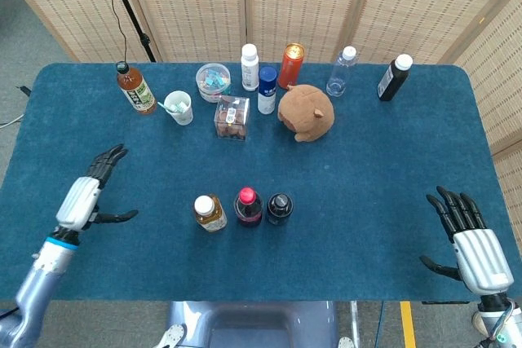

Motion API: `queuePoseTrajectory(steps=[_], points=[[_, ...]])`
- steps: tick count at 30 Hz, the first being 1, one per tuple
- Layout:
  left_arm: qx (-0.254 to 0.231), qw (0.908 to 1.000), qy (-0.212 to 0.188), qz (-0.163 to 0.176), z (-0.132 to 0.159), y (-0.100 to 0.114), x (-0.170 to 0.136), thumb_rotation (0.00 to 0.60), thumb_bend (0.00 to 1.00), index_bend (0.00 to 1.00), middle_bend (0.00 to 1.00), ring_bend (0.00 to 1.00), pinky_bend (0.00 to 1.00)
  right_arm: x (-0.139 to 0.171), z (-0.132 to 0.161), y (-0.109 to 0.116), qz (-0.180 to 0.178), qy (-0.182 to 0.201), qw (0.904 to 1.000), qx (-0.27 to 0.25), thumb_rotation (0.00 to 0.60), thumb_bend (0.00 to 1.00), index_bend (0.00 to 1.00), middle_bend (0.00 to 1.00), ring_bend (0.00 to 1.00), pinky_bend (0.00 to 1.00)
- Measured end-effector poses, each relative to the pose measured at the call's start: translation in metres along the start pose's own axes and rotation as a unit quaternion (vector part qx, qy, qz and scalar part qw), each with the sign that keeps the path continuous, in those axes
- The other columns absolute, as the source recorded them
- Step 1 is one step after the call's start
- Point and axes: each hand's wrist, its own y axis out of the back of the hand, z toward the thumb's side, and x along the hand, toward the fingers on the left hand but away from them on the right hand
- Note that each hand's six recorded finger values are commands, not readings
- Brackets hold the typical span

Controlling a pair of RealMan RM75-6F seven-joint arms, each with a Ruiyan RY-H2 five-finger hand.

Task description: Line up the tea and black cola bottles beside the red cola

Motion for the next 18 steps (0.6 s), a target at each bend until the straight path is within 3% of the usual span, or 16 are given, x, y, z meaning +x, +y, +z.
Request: queuePoseTrajectory(steps=[4, 9, 13, 18], points=[[0.053, 0.9959, 0.067, 0.03, -0.021, 0.03, -0.042, 0.6, 0.0, 0.0, 0.0, 0.0, 0.0, -0.002, -0.006, 0.004, -0.016, -0.017, 0.9985, 0.049, 0.6, 0.0, 0.0, 0.0, 0.0, 0.0], [0.097, 0.9843, 0.134, 0.063, -0.036, 0.052, -0.092, 0.6, 0.0, 0.0, 0.0, 0.0, 0.0, -0.003, -0.015, 0.01, -0.038, -0.049, 0.9942, 0.088, 0.6, 0.0, 0.0, 0.0, 0.0, 0.0], [0.115, 0.9773, 0.156, 0.085, -0.036, 0.064, -0.119, 0.6, 0.0, 0.0, 0.0, 0.0, 0.0, -0.002, -0.016, 0.011, -0.043, -0.068, 0.9922, 0.096, 0.6, 0.0, 0.0, 0.0, 0.0, 0.0], [0.141, 0.972, 0.169, 0.082, -0.035, 0.069, -0.138, 0.6, 0.0, 0.0, 0.0, 0.0, 0.0, 0.0, -0.012, 0.013, -0.045, -0.066, 0.9933, 0.084, 0.6, 0.0, 0.0, 0.0, 0.0, 0.0]])
